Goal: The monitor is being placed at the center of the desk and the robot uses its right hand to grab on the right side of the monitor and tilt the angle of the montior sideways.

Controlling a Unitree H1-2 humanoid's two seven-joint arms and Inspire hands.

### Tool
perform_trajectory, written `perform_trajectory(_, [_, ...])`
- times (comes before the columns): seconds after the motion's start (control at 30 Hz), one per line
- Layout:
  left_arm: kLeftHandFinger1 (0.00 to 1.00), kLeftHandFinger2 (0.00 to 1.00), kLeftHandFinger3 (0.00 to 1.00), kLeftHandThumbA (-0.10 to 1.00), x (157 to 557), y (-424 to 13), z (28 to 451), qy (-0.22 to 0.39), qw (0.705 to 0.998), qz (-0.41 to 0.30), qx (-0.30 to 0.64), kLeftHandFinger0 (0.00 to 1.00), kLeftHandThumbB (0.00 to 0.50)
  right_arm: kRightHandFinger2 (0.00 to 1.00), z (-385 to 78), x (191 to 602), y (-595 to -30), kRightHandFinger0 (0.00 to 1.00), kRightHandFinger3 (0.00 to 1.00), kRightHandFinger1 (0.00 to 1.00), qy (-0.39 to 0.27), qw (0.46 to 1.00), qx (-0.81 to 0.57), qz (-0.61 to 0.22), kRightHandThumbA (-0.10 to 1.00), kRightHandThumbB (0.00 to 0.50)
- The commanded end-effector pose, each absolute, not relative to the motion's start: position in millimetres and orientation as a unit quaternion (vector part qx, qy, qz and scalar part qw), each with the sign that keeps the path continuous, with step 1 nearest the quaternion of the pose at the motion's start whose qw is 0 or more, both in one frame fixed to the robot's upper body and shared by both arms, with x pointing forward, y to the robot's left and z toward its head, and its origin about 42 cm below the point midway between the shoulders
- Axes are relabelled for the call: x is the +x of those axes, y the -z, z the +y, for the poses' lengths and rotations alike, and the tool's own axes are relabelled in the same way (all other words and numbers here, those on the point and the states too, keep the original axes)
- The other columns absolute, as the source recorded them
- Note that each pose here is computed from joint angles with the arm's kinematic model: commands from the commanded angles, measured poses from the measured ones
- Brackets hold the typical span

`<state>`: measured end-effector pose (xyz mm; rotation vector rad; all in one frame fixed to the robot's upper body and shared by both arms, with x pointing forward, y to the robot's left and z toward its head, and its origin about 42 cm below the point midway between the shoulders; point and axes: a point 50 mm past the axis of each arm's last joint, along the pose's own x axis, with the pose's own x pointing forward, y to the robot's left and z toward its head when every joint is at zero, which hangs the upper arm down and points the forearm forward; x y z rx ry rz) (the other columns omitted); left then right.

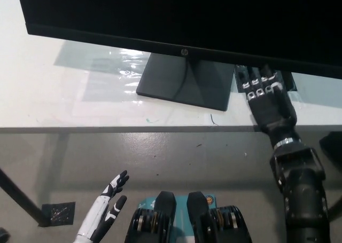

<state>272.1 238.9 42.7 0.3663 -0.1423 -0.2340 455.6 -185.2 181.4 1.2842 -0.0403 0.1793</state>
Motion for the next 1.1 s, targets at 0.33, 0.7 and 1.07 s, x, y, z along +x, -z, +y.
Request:
perform_trajectory(0.33, [1.00, 1.00, 1.00, 1.00, 273, -51, 243, 0.111, 0.972, -0.101, 0.183, 1.00, 0.373, 1.00, -182, 486, -216, 1.00, 1.00, 1.00, -0.118, 0.791, 0.598, -0.046, 1.00, 0.384])
perform_trajectory(0.7, [1.00, 1.00, 1.00, 1.00, 274, -52, 242, 0.111, 0.972, -0.103, 0.180, 1.00, 0.375, 1.00, -182, 504, -200, 1.00, 1.00, 1.00, -0.093, 0.803, 0.589, -0.026, 1.00, 0.375])
perform_trajectory(1.07, [1.00, 1.00, 1.00, 1.00, 276, -53, 242, 0.111, 0.971, -0.105, 0.185, 1.00, 0.362, 1.00, -183, 513, -184, 1.00, 1.00, 1.00, -0.079, 0.805, 0.587, -0.012, 1.00, 0.389])
